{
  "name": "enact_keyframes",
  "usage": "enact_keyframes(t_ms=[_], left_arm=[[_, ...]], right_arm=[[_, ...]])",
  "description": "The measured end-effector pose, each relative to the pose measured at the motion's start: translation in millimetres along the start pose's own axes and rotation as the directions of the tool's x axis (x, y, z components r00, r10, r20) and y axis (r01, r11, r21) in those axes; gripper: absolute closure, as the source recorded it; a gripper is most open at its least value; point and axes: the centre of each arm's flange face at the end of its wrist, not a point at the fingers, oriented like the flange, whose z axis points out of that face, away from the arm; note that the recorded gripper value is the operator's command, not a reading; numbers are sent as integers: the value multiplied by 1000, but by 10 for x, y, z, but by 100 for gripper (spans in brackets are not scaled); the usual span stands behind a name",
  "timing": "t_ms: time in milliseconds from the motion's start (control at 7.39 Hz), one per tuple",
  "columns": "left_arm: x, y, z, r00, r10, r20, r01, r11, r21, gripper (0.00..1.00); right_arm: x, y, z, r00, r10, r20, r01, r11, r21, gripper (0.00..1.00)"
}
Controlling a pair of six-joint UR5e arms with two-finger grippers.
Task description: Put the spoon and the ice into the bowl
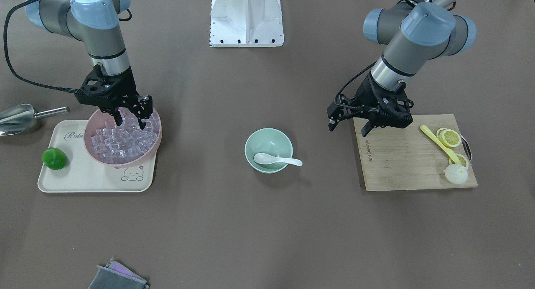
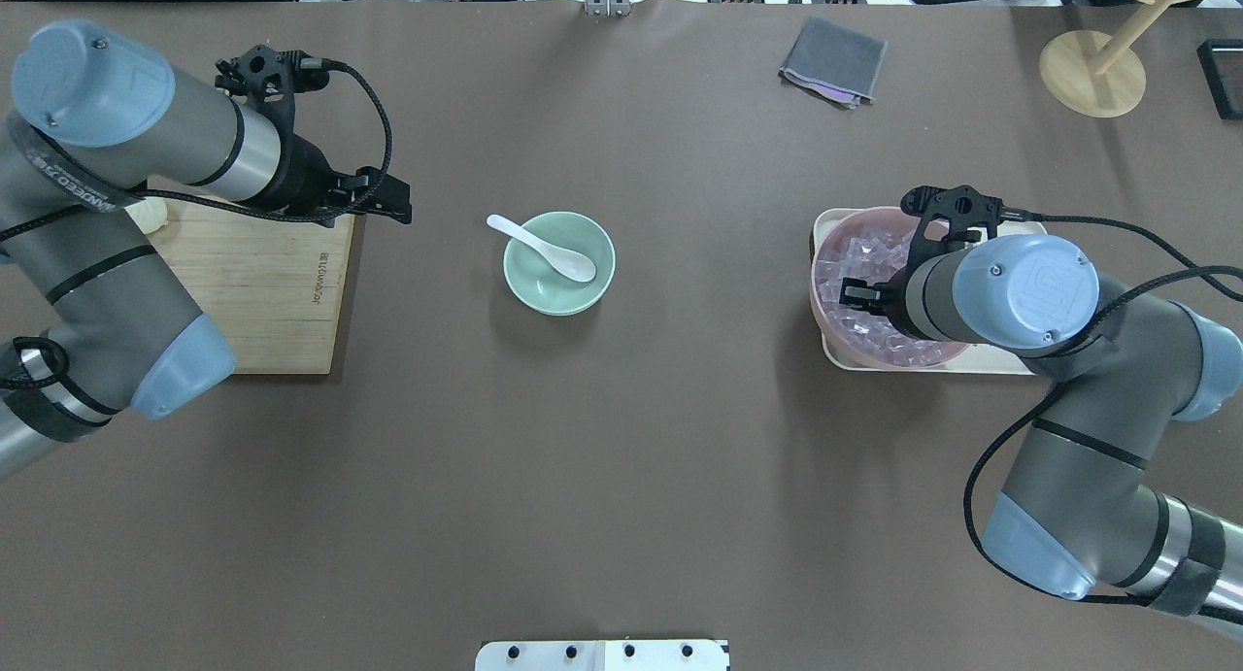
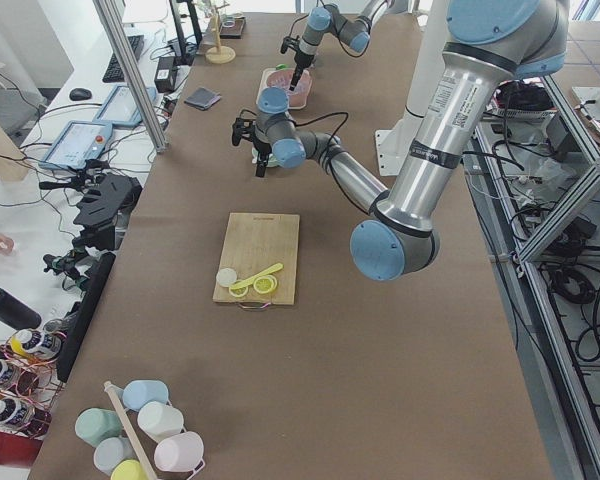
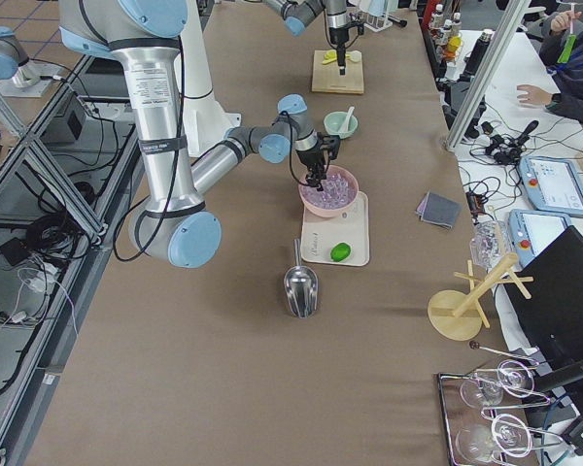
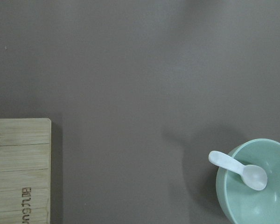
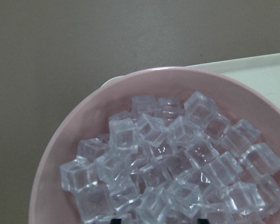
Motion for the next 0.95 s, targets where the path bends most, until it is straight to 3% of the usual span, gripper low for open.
enact_keyframes(t_ms=[677, 812, 947], left_arm=[[-7, -1, 3, 1000, -1, 2, 1, 1000, 1, 2], [-10, 0, 5, 1000, -2, 2, 2, 1000, 1, 2], [-12, -1, 7, 1000, -2, 3, 2, 1000, 0, 2]], right_arm=[[-78, 140, 47, 1000, 9, -3, -9, 1000, -1, 55], [-86, 158, 53, 1000, 7, -4, -7, 1000, 0, 63], [-91, 175, 59, 1000, 5, -5, -5, 1000, 2, 81]])
